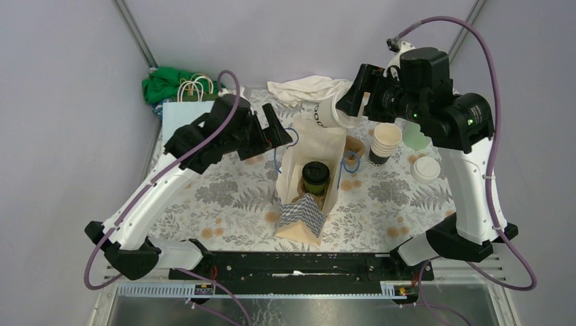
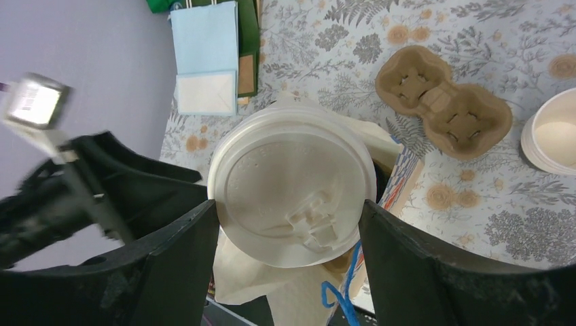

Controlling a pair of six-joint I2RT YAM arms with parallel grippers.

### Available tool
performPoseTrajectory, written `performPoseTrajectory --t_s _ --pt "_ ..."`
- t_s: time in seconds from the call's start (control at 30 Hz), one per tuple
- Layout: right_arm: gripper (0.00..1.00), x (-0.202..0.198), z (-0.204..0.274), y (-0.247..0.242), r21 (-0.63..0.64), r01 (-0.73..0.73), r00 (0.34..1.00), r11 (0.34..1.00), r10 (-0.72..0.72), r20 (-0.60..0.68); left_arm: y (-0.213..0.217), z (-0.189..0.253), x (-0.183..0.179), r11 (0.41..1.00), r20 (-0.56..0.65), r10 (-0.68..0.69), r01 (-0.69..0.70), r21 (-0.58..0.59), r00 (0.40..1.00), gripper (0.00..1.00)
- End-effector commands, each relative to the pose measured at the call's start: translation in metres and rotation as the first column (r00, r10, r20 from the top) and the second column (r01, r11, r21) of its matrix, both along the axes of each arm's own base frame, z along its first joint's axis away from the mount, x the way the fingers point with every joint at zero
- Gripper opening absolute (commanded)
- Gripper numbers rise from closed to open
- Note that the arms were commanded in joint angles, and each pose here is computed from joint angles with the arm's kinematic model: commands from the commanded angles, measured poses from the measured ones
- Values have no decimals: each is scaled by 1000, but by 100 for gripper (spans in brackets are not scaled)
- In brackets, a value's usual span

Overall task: Pack the takeout coffee
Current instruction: Place the coffee cup on the cup tray.

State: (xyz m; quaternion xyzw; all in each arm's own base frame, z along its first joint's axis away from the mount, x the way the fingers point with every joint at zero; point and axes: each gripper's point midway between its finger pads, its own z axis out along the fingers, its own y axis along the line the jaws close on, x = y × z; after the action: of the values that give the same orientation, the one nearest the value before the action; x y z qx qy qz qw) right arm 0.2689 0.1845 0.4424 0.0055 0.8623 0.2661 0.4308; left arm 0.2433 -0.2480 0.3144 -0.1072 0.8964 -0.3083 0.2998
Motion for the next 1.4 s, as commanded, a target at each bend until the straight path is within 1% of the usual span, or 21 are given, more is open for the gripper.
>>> performPoseTrajectory --t_s 0.0,0.07,0.17,0.23,0.3,0.47,0.57,0.6,0.63,0.7,0.83,0.93,1.0,1.03,1.13,1.3,1.37 --pt "57 -3 -4 10 15 -1 999 1000 2 -34 3 64 6 987 234 -160 157 30 959 99" --pt "55 -2 -3 7 11 24 999 1000 -23 -27 -5 67 22 968 261 -250 240 70 932 96" --pt "56 -1 3 -7 0 88 996 996 -88 0 -4 72 53 950 319 -311 287 119 895 89" --pt "56 -4 5 -17 -15 116 993 993 -116 21 -8 69 72 933 376 -359 335 130 854 85" --pt "56 -9 2 -26 -40 132 991 990 -131 27 -21 66 85 900 441 -432 405 160 787 82" --pt "56 -22 1 -32 -50 109 993 993 -107 41 -47 50 116 813 523 -576 509 285 628 82" --pt "56 -25 3 -32 -44 100 994 994 -98 41 -63 42 127 766 549 -629 559 316 551 82" --pt "56 -25 4 -33 -45 102 994 994 -100 41 -68 40 127 740 554 -653 588 325 516 82" --pt "56 -25 4 -34 -47 107 994 993 -105 42 -73 34 129 724 550 -668 607 326 501 82" --pt "56 -26 5 -35 -46 111 993 993 -109 44 -80 30 127 679 559 -703 649 343 440 81" --pt "56 -26 7 -34 -33 110 993 993 -108 43 -94 16 121 601 563 -750 714 359 348 80" --pt "56 -27 6 -32 -27 105 994 994 -104 36 -102 7 116 562 559 -766 752 345 316 78" --pt "56 -27 4 -31 -31 101 995 994 -100 27 -107 4 113 553 561 -768 762 338 309 71" --pt "56 -28 4 -30 -32 93 995 995 -92 22 -108 2 113 555 558 -769 760 339 313 66" --pt "54 -26 3 -24 -31 69 998 997 -69 9 -107 -2 114 576 541 -766 746 335 348 48" --pt "53 -22 4 -10 -9 18 1000 1000 -18 -1 -93 0 113 626 524 -749 692 360 405 24" --pt "52 -22 6 -3 -1 -6 1000 1000 6 2 -86 4 111 651 520 -735 666 364 435 10"
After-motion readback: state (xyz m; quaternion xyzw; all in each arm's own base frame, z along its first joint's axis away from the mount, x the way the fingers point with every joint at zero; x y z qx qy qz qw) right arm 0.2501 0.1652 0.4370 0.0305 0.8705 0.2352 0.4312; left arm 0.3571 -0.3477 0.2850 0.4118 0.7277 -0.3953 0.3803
